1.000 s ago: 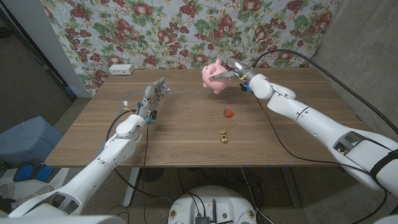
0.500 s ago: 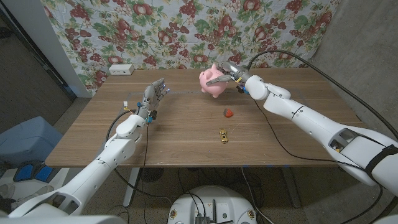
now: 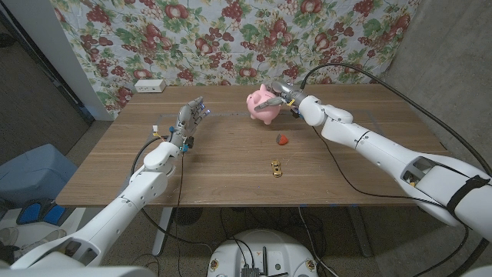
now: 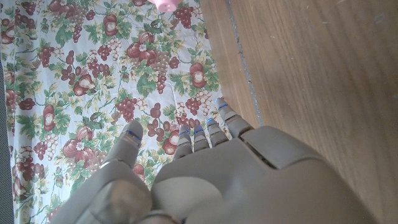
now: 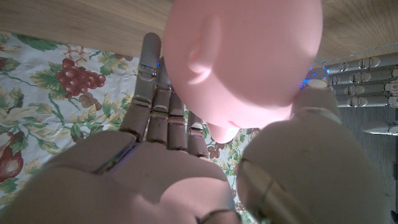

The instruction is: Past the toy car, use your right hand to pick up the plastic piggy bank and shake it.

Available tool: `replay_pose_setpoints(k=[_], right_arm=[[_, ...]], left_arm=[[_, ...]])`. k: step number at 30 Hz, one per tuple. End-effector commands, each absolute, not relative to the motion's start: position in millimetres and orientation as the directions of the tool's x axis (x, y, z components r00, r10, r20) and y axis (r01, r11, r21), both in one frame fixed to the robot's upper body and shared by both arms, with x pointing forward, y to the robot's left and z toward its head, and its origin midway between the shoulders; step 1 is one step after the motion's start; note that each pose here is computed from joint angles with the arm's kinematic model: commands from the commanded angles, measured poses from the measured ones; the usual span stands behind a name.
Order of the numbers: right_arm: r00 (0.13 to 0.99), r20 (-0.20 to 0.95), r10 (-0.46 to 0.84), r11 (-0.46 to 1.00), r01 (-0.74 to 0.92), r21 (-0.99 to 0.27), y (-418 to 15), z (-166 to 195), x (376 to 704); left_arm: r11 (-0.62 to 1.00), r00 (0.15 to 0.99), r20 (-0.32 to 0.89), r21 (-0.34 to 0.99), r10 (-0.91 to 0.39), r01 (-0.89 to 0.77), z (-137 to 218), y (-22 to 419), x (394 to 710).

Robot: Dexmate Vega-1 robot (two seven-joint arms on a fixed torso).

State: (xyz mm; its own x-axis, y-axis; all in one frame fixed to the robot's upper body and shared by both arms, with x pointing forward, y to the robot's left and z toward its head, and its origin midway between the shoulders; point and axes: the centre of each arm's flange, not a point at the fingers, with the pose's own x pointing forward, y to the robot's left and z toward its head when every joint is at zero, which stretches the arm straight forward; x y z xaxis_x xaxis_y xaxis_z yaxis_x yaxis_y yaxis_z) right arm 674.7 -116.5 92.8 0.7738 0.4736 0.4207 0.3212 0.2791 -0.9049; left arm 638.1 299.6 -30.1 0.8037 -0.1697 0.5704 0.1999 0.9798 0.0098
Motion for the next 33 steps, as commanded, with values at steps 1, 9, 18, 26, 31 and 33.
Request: replay_pose_setpoints(k=[1,9,18,26,31,33], right_arm=[[0.800,0.377,0.466,0.207,0.316,-0.926,-110.1,84.4,682.3],[0.823,0.337,0.457,0.170,0.291,-0.941,-108.3,82.4,686.5],[0.843,0.304,0.444,0.141,0.269,-0.953,-106.9,81.6,689.3],[0.864,0.271,0.425,0.112,0.247,-0.963,-105.5,83.3,690.7],[0.876,0.250,0.412,0.090,0.234,-0.968,-104.7,84.8,692.4],[0.881,0.239,0.408,0.082,0.226,-0.971,-104.8,85.3,693.5]], left_arm=[[0.980,0.803,0.570,0.013,-0.172,0.201,-30.3,299.5,637.1],[0.979,0.804,0.569,0.012,-0.173,0.203,-30.3,299.4,637.6],[0.979,0.803,0.570,0.011,-0.172,0.202,-29.5,300.1,638.8],[0.979,0.803,0.570,0.012,-0.173,0.203,-29.1,300.2,640.1],[0.979,0.804,0.569,0.009,-0.172,0.203,-29.5,300.4,640.8],[0.979,0.804,0.569,0.009,-0.172,0.204,-29.4,300.5,641.2]])
